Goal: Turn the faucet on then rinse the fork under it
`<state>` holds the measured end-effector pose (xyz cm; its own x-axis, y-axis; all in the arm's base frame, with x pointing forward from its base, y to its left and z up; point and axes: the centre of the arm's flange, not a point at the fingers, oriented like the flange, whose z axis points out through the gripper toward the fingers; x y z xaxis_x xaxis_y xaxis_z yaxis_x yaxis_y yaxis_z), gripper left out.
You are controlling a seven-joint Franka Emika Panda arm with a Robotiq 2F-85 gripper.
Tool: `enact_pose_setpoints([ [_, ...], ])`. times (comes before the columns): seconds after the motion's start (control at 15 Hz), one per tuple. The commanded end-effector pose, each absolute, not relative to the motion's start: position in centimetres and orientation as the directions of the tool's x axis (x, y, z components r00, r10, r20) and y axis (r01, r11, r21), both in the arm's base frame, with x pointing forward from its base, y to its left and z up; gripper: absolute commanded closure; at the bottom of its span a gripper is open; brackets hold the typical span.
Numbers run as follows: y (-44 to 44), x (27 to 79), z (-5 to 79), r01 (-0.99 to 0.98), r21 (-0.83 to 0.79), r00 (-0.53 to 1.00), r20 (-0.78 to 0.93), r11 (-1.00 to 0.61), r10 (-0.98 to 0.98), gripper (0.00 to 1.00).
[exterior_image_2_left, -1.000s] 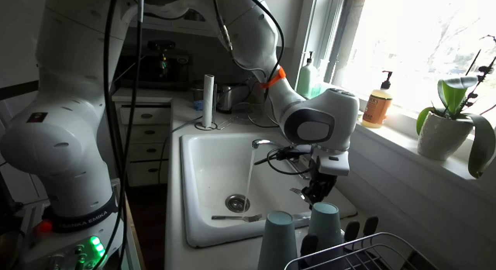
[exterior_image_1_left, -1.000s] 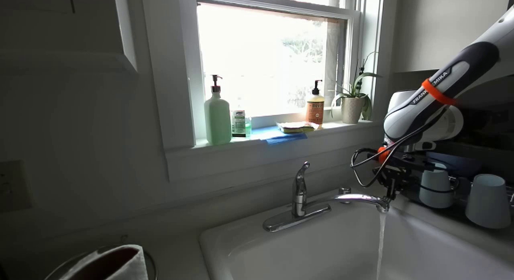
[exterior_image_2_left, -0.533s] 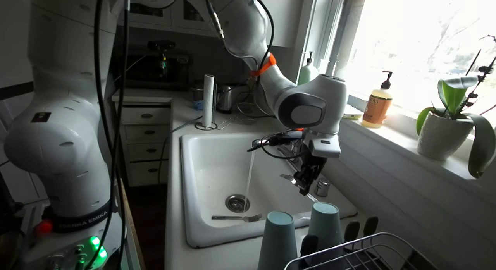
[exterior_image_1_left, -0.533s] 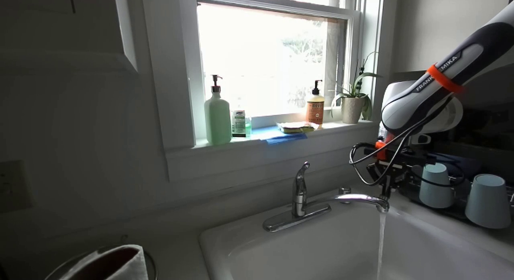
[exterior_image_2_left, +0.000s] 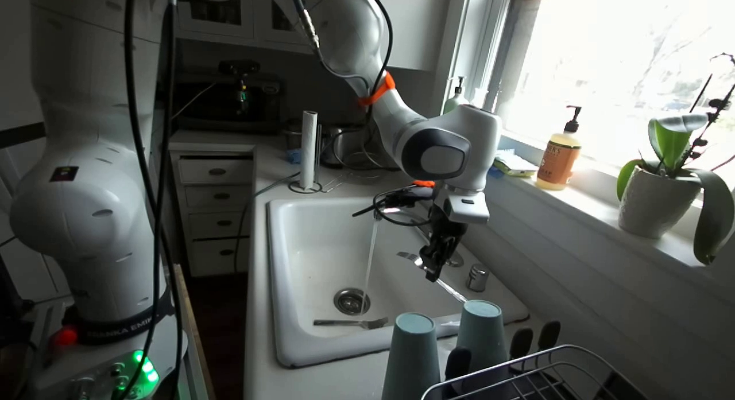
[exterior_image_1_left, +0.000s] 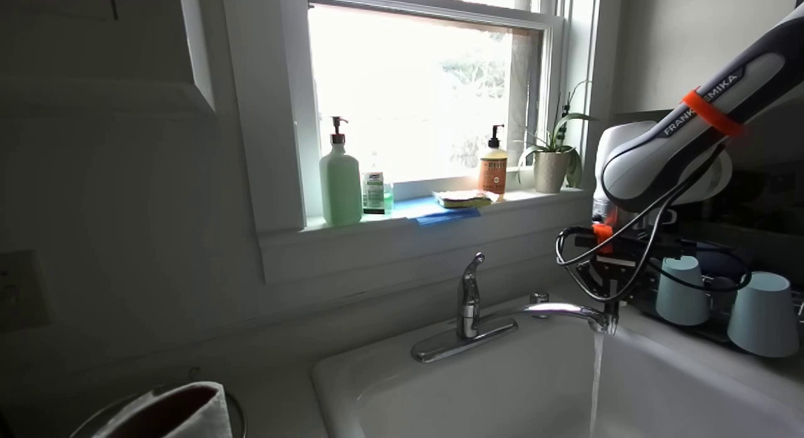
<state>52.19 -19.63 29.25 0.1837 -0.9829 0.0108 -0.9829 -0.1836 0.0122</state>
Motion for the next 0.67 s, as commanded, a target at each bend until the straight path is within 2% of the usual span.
enact_pose_setpoints([
  [0.0, -18.7, 52.2, 29.2, -0.977, 0.024, 0.212, 0.014, -0.212, -0.977, 0.97],
  [0.6, -11.1, 53.1, 28.3, -0.925, 0.07, 0.377, 0.028, -0.374, -0.926, 0.97],
])
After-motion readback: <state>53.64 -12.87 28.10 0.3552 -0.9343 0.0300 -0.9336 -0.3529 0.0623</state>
